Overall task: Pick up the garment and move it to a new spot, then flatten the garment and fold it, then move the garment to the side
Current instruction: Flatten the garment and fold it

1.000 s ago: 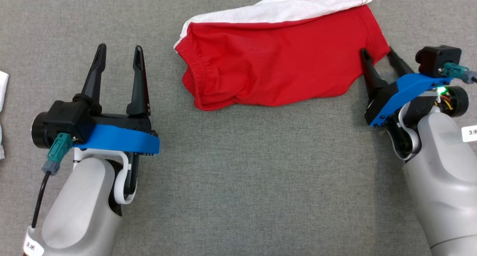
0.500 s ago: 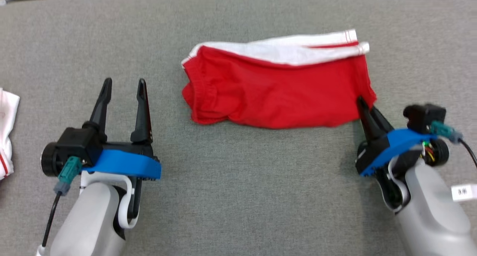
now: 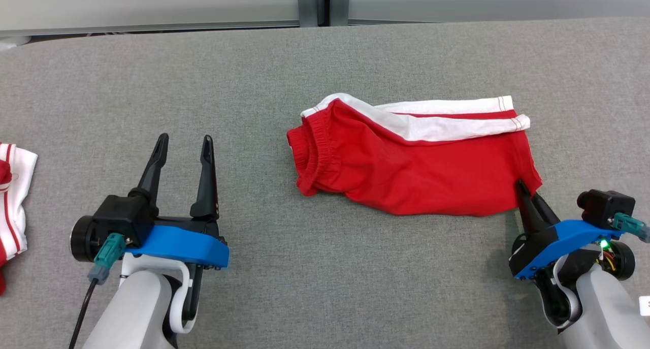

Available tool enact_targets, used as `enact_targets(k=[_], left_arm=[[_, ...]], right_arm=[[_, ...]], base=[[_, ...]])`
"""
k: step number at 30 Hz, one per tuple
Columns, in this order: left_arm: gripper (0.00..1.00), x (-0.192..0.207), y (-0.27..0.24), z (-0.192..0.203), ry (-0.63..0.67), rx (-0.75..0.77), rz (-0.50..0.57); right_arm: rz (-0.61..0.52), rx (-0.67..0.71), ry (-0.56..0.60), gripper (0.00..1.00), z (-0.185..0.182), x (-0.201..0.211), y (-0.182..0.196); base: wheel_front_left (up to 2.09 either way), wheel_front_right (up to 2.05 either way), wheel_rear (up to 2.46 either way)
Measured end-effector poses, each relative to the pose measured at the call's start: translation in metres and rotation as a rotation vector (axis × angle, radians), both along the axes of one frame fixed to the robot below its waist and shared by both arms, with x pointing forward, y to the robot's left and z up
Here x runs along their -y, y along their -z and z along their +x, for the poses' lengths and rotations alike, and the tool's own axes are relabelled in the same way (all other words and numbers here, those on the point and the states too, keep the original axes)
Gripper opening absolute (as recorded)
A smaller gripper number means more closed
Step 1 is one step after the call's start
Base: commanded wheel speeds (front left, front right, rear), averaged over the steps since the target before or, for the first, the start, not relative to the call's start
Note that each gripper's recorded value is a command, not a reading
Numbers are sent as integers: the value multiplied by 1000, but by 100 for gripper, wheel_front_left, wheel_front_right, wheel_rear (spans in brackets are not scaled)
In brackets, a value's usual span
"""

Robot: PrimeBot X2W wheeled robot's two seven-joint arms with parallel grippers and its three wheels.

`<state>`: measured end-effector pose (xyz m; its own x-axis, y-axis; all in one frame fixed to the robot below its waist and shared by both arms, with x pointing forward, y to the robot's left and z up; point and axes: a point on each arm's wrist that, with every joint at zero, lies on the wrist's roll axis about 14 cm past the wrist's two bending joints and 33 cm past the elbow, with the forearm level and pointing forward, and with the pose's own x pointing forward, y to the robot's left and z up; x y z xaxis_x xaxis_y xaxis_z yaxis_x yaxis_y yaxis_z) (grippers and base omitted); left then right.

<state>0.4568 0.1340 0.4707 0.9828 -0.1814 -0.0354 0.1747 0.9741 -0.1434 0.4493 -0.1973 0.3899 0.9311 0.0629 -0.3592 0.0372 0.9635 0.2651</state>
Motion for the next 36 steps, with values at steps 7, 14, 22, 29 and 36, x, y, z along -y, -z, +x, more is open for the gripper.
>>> enact_targets(k=[7, 14, 22, 29, 36], left_arm=[[100, 2, -5, -4, 7, 9, 1], [100, 0, -9, -5, 0, 20, 4], [100, -12, -3, -6, -38, 6, 3], [100, -19, 6, -7, -59, -14, 3], [100, -19, 3, -7, -60, -7, 5]], right_arm=[[-34, 85, -94, 0, 16, -26, -28], [-16, 315, -413, 0, 36, -144, -108], [20, 179, -702, 0, -5, -229, -72], [6, 78, -761, 100, -25, -234, -36], [39, 265, -733, 100, -21, -230, -73]], base=[[0, 0, 0], [0, 0, 0], [0, 0, 0], [0, 0, 0], [0, 0, 0]])
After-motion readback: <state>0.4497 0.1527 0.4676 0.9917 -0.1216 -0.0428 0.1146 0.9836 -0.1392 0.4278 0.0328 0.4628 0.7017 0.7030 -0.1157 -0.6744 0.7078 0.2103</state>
